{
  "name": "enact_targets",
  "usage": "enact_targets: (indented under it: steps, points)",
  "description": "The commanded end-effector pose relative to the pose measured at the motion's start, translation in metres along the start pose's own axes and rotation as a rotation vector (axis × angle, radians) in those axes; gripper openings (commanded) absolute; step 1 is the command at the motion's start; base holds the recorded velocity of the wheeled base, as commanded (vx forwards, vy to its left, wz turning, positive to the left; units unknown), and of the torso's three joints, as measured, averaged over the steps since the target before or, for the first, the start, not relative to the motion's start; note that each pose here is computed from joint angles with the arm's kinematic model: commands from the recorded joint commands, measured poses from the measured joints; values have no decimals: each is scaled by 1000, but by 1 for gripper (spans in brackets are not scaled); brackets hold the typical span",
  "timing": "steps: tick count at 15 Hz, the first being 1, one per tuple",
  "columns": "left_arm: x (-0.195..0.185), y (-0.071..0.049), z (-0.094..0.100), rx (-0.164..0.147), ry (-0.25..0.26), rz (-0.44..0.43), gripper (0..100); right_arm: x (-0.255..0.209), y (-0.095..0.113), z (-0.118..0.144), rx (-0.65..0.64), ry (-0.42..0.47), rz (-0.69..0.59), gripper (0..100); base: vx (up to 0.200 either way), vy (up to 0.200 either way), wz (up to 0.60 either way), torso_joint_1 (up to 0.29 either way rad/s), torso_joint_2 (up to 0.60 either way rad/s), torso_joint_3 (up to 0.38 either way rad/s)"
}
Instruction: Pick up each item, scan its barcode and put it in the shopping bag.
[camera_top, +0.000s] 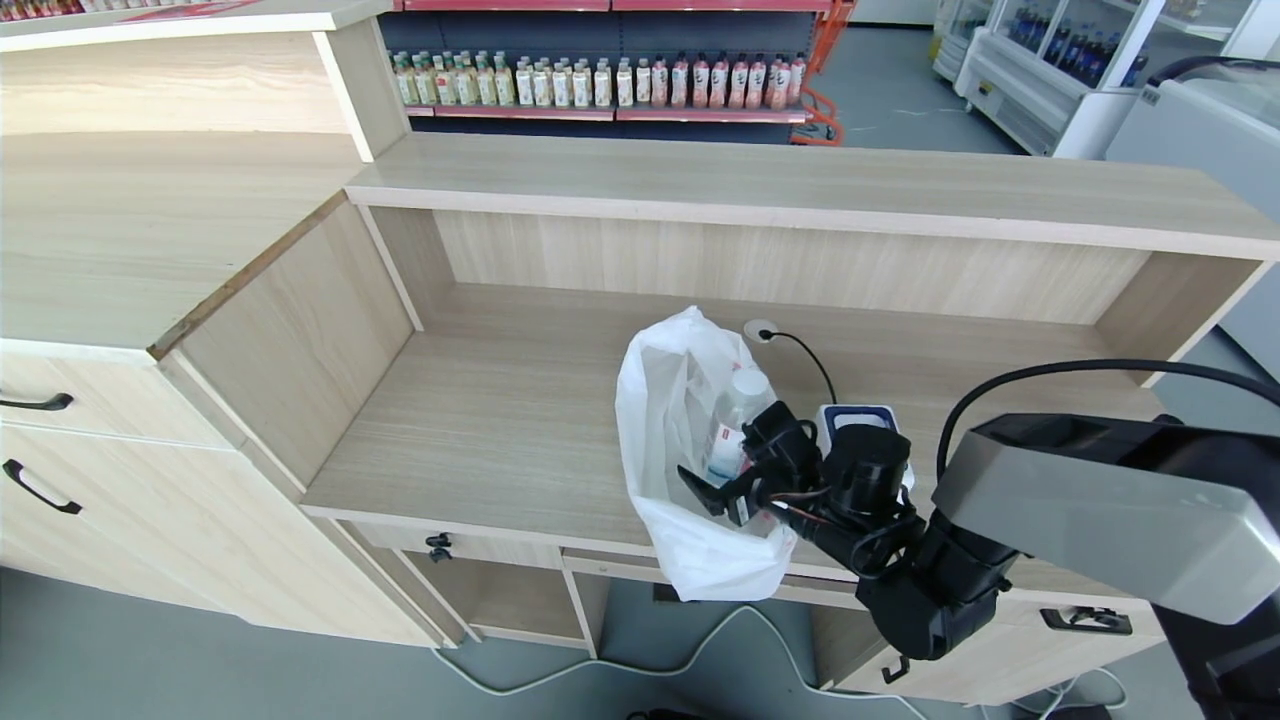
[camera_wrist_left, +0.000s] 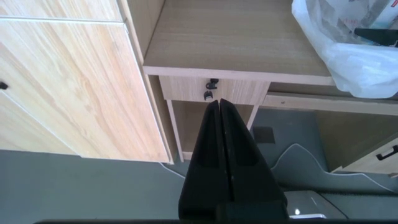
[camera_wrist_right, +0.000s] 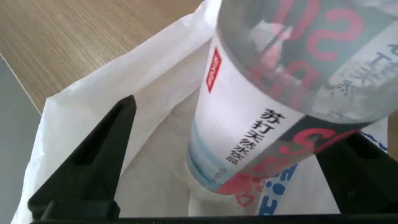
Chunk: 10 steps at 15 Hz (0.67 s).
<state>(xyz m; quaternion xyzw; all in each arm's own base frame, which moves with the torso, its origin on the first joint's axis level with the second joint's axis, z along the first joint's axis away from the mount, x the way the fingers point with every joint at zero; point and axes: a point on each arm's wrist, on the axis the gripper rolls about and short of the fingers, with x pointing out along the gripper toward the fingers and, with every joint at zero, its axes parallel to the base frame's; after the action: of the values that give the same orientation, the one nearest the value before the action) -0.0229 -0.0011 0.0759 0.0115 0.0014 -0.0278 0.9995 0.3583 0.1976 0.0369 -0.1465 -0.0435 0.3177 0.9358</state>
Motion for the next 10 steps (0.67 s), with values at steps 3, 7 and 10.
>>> enact_targets:
  steps: [3,7,10]
  points:
    - [0,0,0,0,0,0,0,-6,-15,17,23,-31,-36,100,0,0,0,0,0,0]
    - [0,0,0,0,0,0,0,-11,-29,48,133,-102,-87,100,0,0,0,0,0,0]
    - [0,0,0,0,0,0,0,-23,-52,70,193,-83,-146,100,0,0,0,0,0,0]
